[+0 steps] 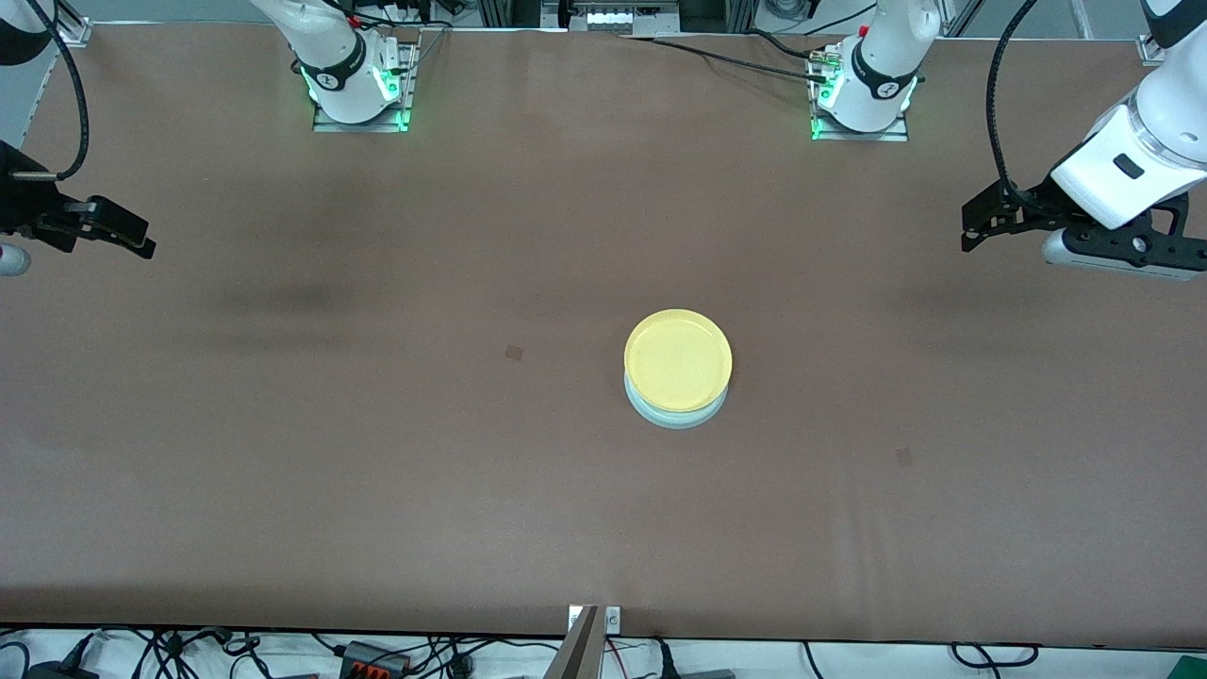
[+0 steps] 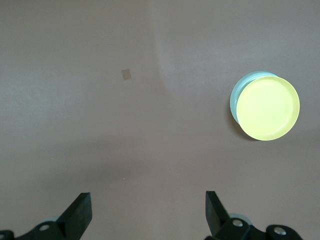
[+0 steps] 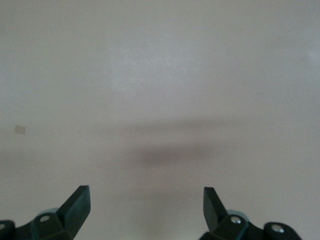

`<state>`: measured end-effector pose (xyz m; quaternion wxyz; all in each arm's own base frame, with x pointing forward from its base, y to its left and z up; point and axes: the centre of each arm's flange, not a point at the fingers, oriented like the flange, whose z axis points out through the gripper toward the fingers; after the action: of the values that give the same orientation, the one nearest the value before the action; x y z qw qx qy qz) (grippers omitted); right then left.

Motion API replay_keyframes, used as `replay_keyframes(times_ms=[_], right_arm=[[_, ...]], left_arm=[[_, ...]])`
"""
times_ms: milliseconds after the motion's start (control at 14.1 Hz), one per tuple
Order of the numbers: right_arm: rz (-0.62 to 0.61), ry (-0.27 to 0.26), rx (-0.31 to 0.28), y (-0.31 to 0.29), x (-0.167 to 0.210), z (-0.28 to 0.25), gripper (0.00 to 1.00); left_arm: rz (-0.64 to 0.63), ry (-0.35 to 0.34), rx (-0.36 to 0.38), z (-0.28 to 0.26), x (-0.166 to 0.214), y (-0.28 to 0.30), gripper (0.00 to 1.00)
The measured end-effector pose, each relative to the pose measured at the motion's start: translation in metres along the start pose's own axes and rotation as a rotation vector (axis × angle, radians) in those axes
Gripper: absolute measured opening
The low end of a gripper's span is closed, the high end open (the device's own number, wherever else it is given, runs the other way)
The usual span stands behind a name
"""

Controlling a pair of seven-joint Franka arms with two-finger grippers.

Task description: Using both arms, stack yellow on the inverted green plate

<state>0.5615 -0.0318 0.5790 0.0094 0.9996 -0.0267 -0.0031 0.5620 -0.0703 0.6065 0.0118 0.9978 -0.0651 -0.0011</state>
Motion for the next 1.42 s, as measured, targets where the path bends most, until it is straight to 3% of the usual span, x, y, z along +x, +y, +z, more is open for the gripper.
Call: replay_keyframes(times_ms=[1423], right_arm=[[-0.033, 0.053, -0.004, -0.002, -0.019, -0.007, 1.0]], left_arm=[[0.004, 0.0, 0.0, 0.0, 0.0, 0.003, 1.0]])
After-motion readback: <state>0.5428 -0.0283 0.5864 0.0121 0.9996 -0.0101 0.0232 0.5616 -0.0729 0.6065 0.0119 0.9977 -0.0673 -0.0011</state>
